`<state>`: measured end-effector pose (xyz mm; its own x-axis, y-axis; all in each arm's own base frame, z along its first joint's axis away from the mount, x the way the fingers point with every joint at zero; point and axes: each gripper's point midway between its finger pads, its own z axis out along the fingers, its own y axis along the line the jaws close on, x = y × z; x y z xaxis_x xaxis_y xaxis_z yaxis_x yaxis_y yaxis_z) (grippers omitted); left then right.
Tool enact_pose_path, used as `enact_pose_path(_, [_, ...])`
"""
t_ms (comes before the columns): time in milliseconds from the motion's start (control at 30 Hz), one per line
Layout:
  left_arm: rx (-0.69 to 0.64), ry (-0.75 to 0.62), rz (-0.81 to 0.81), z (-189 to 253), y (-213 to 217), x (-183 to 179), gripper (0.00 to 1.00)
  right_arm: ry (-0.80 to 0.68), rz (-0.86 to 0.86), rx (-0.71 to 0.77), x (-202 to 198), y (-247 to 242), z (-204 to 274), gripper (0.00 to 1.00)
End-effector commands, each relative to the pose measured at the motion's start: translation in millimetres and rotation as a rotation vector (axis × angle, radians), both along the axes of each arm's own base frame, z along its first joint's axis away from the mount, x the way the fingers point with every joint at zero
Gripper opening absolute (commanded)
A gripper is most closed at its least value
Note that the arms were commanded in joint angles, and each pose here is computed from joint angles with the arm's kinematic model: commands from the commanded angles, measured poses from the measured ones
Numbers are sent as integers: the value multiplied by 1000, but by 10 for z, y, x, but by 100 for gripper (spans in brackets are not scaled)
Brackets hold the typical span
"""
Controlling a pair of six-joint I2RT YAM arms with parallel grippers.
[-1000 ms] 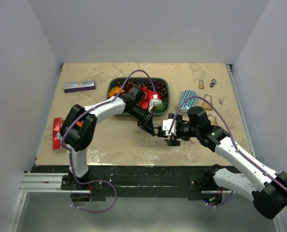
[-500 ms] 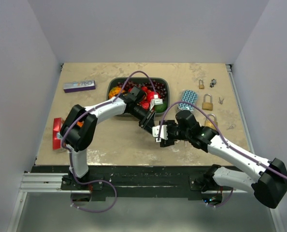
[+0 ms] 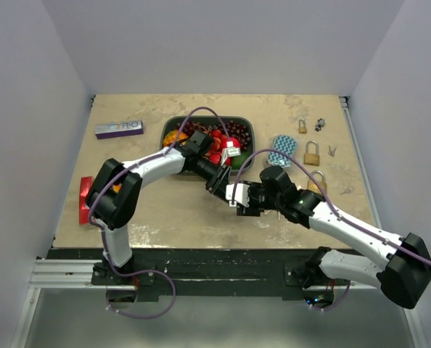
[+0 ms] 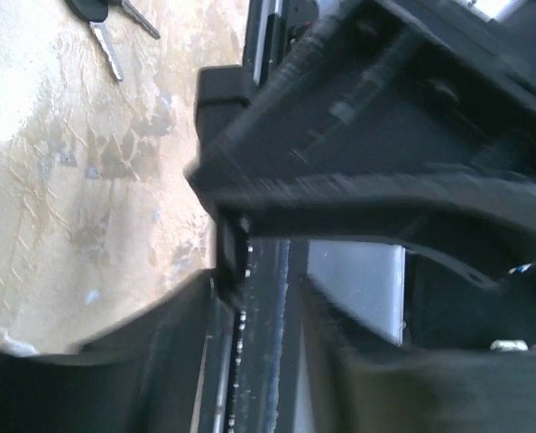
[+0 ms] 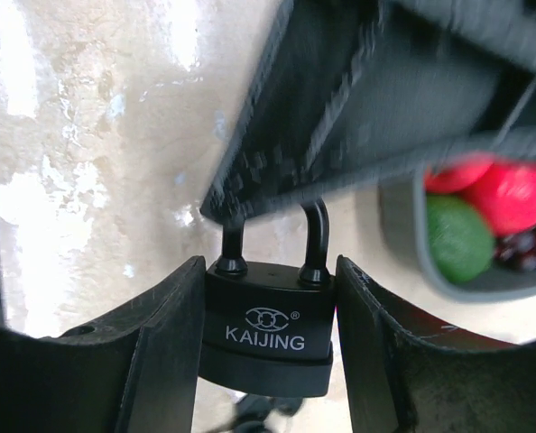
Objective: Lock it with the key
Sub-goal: Place the lock at the center of the board.
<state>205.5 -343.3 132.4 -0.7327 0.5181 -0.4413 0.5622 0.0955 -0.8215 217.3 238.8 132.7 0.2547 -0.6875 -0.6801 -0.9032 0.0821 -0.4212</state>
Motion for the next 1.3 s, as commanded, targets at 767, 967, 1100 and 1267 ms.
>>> enact_pose_path(767, [110,-606,888,944,1420,1354,99,533,-1299,531,672,-110,-338,0])
enact_pose_path(967, [129,-612,855,883,1486,1273,99,542,-1362,490,719,-111,-520,0])
enact_pose_path(1100, [127,-553,786,761,1429,1164,99,528,-1369,478,749,-111,-595,19])
enact_pose_path(1267, [193,-519,713,595,1429,1191,99,555,-1381,468,724,-96,-663,63])
